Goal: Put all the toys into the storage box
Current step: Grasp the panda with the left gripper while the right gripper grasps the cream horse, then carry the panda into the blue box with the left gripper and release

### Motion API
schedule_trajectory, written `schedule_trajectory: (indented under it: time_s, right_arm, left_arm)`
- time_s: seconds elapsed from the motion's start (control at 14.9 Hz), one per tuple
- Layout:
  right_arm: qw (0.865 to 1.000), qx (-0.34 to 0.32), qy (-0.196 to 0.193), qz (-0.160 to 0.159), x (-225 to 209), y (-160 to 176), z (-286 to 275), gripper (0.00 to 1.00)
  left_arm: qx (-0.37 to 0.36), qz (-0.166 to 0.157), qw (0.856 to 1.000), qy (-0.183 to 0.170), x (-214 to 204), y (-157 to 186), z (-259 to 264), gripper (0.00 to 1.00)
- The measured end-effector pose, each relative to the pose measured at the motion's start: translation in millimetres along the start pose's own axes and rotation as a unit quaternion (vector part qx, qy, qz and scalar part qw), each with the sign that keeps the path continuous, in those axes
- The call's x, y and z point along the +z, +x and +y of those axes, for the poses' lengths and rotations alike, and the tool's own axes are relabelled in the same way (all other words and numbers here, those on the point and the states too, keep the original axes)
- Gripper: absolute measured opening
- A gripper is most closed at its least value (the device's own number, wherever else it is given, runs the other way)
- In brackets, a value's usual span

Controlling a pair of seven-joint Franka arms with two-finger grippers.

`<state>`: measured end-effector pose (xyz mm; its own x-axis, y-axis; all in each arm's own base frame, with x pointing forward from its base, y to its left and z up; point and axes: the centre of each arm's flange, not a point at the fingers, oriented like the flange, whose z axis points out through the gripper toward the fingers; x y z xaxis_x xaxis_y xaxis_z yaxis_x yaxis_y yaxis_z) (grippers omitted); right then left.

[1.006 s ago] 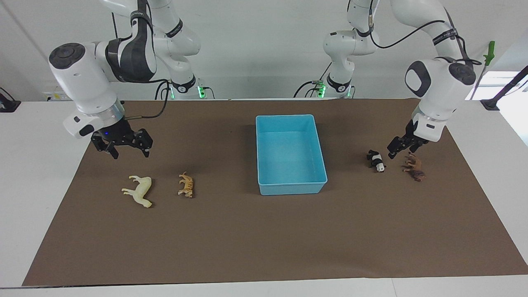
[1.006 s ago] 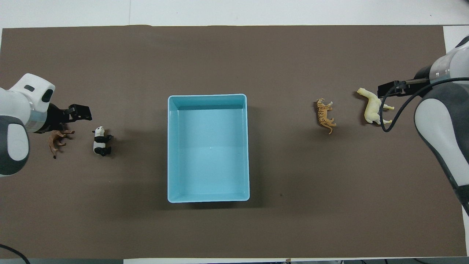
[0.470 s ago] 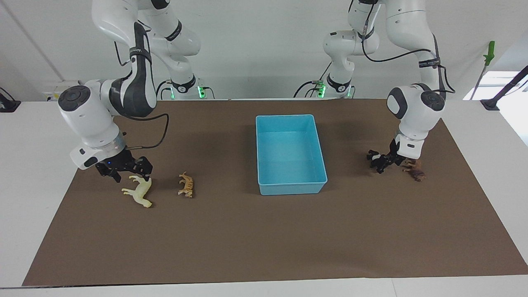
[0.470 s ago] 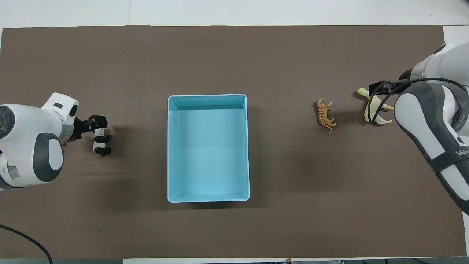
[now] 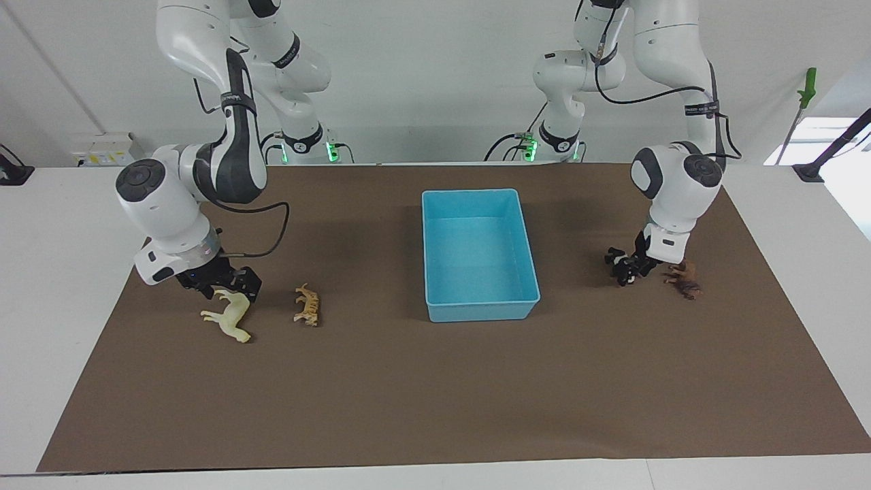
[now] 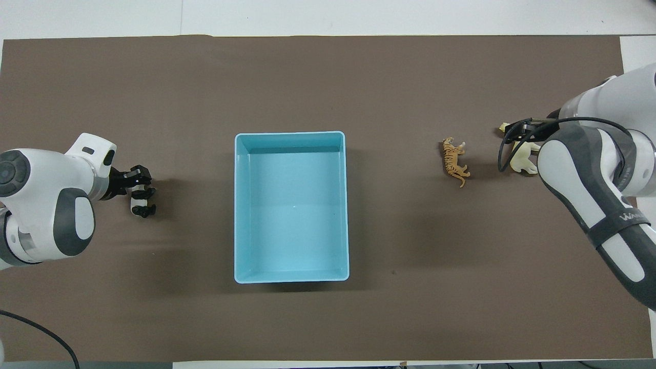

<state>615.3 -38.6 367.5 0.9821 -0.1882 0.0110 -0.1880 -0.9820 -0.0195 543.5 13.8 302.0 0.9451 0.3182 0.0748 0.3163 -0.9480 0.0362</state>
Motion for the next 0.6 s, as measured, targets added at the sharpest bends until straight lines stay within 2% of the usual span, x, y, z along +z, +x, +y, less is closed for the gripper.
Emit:
schedule_trajectory:
  time_s: [0.13,0.27,0.4,0.6]
  right_arm:
    - [1.000,0.014,-0.004,-0.010,10,-6,2,0.99]
    - [1.000,0.024,-0.006,-0.019,17,-11,6,0.99]
    - [0.999,0.041,-0.009,-0.029,25,-19,9,0.99]
    - [0.998,0.057,-0.011,-0.033,31,-28,18,0.99]
  left_arm:
    - [0.000,-0.002,1.000,0.001,1,-1,1,0.35]
    - [0.000,-0.008,1.000,0.002,-1,0,1,0.34]
    - [0.001,-0.028,1.000,0.007,-15,11,6,0.34]
    - [-0.012,-0.046,0.999,0.010,-69,38,26,0.33]
